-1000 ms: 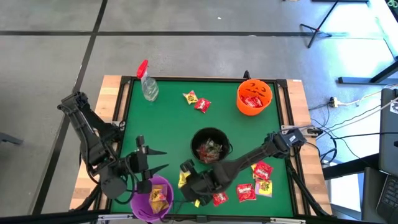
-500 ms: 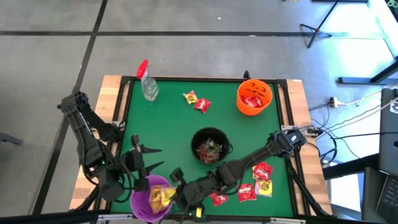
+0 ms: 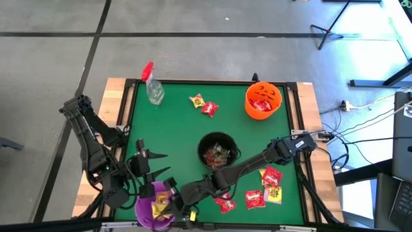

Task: Sort candy
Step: Put the yellow candy into the purple bucket, then put the red candy into the orange bucket

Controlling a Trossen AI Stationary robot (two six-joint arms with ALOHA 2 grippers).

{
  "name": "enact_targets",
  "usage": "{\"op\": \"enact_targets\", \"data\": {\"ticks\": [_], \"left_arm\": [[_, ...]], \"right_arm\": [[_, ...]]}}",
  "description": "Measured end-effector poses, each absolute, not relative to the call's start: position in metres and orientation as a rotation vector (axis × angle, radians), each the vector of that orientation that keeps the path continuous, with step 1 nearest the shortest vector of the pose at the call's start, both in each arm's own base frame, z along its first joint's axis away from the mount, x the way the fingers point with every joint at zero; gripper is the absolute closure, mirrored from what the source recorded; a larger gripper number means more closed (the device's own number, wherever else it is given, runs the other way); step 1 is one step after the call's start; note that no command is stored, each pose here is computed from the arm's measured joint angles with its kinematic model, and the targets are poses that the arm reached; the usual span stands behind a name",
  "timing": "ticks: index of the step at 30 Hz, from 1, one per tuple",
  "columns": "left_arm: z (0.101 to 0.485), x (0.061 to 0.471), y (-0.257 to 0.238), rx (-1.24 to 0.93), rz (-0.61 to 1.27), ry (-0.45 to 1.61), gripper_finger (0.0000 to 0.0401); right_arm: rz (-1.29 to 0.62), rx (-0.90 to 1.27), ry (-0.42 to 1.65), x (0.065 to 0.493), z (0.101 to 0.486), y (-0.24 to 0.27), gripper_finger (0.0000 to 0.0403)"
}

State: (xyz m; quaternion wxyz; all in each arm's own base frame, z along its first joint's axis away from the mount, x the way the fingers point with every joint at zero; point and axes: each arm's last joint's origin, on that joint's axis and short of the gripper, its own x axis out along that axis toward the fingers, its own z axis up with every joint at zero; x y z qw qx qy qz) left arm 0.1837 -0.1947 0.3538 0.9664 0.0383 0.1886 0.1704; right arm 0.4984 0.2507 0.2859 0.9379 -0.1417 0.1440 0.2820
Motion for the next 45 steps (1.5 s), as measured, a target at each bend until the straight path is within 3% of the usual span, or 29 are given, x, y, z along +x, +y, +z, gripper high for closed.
{"op": "enact_targets", "data": {"ticks": [6, 15, 19, 24, 30, 36, 45], "left_arm": [[0.354, 0.184, -0.195, 0.072, 0.344, 0.38, 0.0222], [0.354, 0.184, -0.195, 0.068, 0.34, 0.383, 0.0222], [0.354, 0.184, -0.195, 0.068, 0.339, 0.384, 0.0222], [0.354, 0.184, -0.195, 0.067, 0.339, 0.384, 0.0222], [0.354, 0.184, -0.195, 0.066, 0.338, 0.383, 0.0222], [0.354, 0.184, -0.195, 0.041, 0.343, 0.378, 0.0222], [0.355, 0.185, -0.197, 0.013, 0.328, 0.375, 0.0222]], "right_arm": [[0.548, -0.228, 0.346, 0.503, 0.281, 0.241, 0.0383], [0.555, -0.249, 0.449, 0.498, 0.273, 0.24, 0.0271], [0.516, -0.313, 0.576, 0.486, 0.276, 0.233, 0.0242], [0.466, -0.398, 0.75, 0.442, 0.314, 0.227, 0.0242], [0.451, -0.48, 1.0, 0.381, 0.325, 0.252, 0.0265], [0.433, -0.541, 1.069, 0.329, 0.338, 0.282, 0.0283], [0.382, -0.49, 1.108, 0.303, 0.343, 0.295, 0.0286]]}}
